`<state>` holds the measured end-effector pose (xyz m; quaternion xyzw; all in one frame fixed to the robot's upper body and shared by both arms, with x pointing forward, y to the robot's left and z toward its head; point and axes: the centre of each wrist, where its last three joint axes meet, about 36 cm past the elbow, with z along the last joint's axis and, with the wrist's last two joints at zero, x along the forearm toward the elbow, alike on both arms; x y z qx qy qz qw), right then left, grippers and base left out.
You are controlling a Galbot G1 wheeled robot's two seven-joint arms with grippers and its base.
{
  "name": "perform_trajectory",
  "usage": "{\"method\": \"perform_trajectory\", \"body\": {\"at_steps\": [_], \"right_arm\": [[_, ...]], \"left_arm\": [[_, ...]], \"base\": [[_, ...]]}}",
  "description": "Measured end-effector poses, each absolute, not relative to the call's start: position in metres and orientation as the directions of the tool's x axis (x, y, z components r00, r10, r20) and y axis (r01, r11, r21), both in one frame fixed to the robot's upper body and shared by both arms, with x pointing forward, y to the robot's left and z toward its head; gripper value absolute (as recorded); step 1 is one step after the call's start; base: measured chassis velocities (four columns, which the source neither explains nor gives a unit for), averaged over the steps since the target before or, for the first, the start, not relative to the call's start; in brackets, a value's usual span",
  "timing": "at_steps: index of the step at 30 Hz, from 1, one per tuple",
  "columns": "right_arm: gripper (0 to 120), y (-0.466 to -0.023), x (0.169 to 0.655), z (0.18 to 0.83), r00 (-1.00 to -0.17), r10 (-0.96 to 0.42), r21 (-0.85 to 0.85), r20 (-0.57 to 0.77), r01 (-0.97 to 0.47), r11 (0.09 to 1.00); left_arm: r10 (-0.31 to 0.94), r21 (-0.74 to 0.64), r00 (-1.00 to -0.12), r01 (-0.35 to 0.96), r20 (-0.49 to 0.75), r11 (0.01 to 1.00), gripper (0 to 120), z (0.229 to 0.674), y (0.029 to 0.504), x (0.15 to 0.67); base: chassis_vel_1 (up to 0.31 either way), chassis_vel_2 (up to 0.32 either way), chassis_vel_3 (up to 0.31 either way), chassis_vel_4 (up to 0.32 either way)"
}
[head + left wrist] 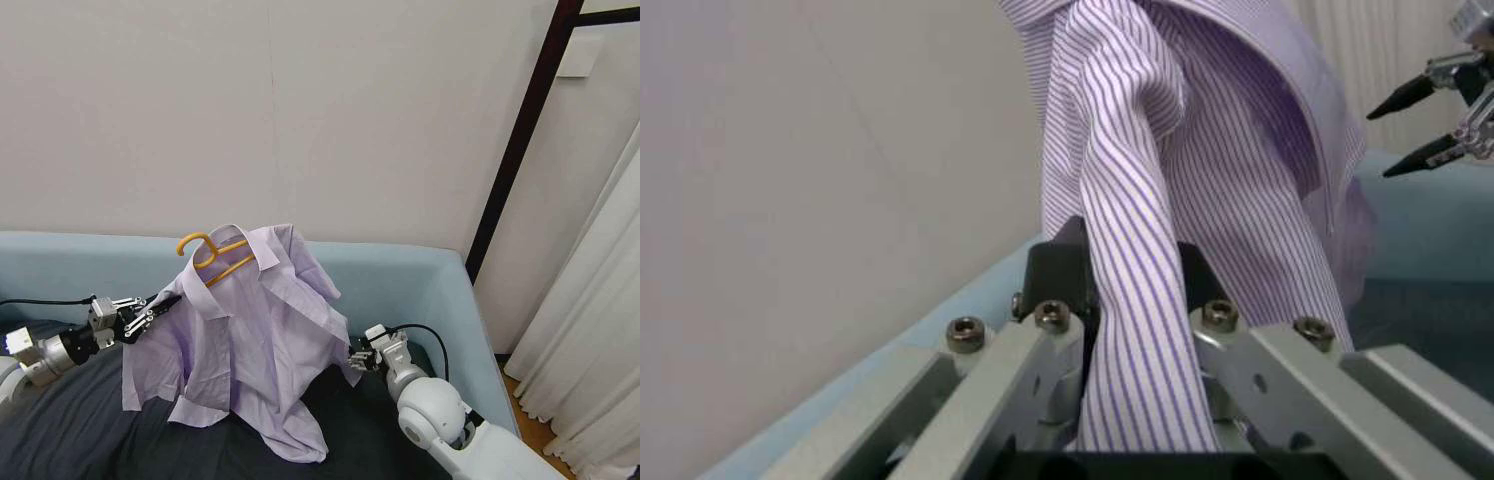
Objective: Pick up the clothes from the sofa and hang them on the clothes hanger.
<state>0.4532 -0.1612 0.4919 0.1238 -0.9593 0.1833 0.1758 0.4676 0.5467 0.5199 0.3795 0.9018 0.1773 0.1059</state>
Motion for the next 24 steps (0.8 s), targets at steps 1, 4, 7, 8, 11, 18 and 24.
{"method": "perform_trajectory", "body": {"at_steps": [1, 4, 7, 8, 11, 18, 24], "right_arm": [[100, -0.166, 0.452, 0.496, -0.911, -0.173, -0.317, 0.374, -0.301, 0.9], [100, -0.167, 0.446, 0.499, -0.918, -0.181, -0.322, 0.352, -0.3, 0.898], [100, -0.155, 0.435, 0.498, -0.954, -0.256, -0.251, 0.155, -0.288, 0.924], [100, -0.151, 0.434, 0.5, -0.955, -0.286, -0.223, 0.074, -0.295, 0.929], [100, -0.144, 0.433, 0.513, -0.917, -0.382, -0.157, -0.116, -0.363, 0.918], [100, -0.135, 0.426, 0.569, -0.777, -0.513, -0.031, -0.365, -0.541, 0.84], [100, -0.132, 0.416, 0.584, -0.734, -0.565, -0.037, -0.376, -0.598, 0.801]], "left_arm": [[0.723, 0.407, -0.688, 0.645, -0.059, 0.647, 7, 0.53, 0.548, 0.469], [0.725, 0.413, -0.686, 0.643, -0.065, 0.645, 7, 0.547, 0.55, 0.471], [0.732, 0.41, -0.677, 0.648, -0.075, 0.642, 7, 0.572, 0.547, 0.473], [0.733, 0.402, -0.675, 0.651, -0.079, 0.644, 7, 0.578, 0.544, 0.473], [0.744, 0.372, -0.662, 0.67, -0.092, 0.642, 7, 0.596, 0.536, 0.473], [0.785, 0.323, -0.618, 0.738, -0.028, 0.593, 7, 0.645, 0.519, 0.47], [0.798, 0.264, -0.603, 0.772, 0.014, 0.579, 7, 0.651, 0.503, 0.466]], "base": [[0.0, 0.0, 0.0, 0.0], [0.0, 0.0, 0.0, 0.0], [0.0, 0.0, 0.0, 0.0], [0.0, 0.0, 0.0, 0.0], [0.0, 0.0, 0.0, 0.0], [0.0, 0.0, 0.0, 0.0], [0.0, 0.0, 0.0, 0.0]]}}
